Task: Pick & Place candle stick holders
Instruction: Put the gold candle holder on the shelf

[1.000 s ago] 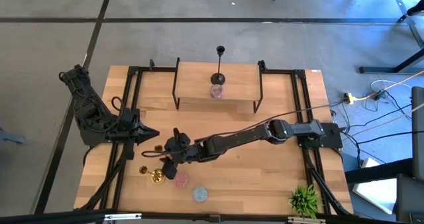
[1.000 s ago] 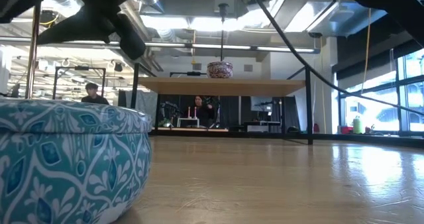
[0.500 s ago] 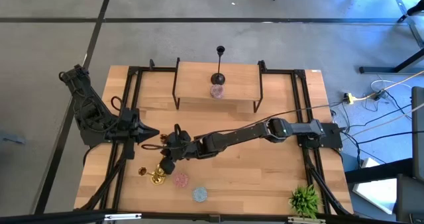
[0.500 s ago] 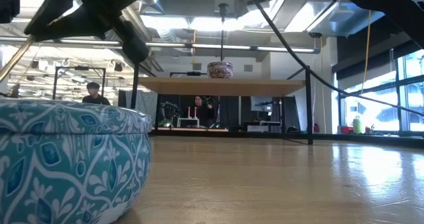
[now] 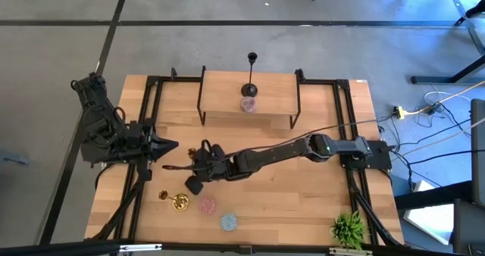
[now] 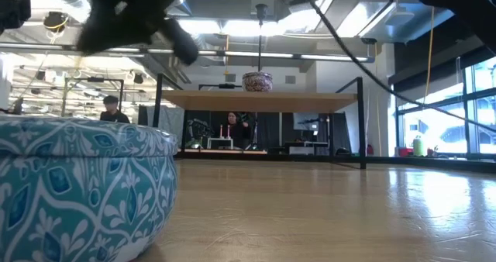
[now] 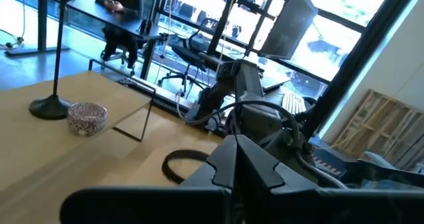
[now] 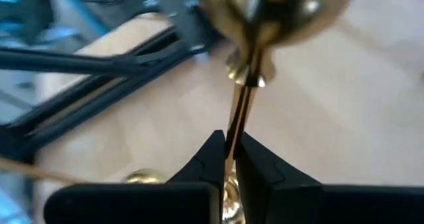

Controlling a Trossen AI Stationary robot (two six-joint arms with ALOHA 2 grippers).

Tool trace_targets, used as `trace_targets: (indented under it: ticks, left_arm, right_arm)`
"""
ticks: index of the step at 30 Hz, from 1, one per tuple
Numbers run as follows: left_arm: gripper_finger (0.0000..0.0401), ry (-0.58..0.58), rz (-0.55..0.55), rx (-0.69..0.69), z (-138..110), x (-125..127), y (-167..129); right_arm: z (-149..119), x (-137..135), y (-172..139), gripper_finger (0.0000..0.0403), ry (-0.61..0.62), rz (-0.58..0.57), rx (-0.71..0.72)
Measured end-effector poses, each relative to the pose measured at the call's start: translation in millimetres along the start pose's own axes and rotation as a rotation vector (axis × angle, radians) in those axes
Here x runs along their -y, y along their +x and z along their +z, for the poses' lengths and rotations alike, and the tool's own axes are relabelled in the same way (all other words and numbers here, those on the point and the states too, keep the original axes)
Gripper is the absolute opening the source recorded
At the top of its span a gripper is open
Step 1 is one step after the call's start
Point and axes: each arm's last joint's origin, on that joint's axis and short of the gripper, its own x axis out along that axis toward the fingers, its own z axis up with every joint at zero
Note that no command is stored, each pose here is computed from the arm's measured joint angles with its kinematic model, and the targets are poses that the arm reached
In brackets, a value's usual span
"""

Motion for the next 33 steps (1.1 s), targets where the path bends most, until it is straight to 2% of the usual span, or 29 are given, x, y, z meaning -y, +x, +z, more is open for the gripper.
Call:
trace_targets:
  ticks: [3,11,15,19,23,27,30,33]
  left_arm:
    - [0.0001,0.000,-0.001,0.000,0,0,0]
    - [0.0001,0.008,0.020,0.012,0,-1,0]
    - [0.0002,0.017,0.041,0.027,2,-2,-1]
    - [0.0002,0.019,0.040,0.027,2,-3,-1]
    - [0.0002,0.018,0.040,0.027,2,-3,-1]
    - [0.0002,0.018,0.036,0.025,2,-2,-1]
    - [0.0001,0.018,0.044,0.030,2,-3,-1]
    - [0.0002,0.018,0.064,0.042,3,-3,-1]
  right_arm:
    - [15,0,-20,0.0024,-0.006,-0.075,0.064]
    - [62,5,-103,0.0024,-0.032,-0.279,0.221]
    - [87,9,-162,0.0024,-0.024,-0.319,0.297]
    - [97,17,-214,0.0024,-0.051,-0.380,0.341]
    - [109,31,-267,0.0024,-0.002,-0.407,0.395]
    - [111,48,-298,0.0024,0.066,-0.383,0.337]
    - [107,60,-316,0.0024,0.093,-0.335,0.211]
    - [99,70,-324,0.0024,0.090,-0.309,0.024]
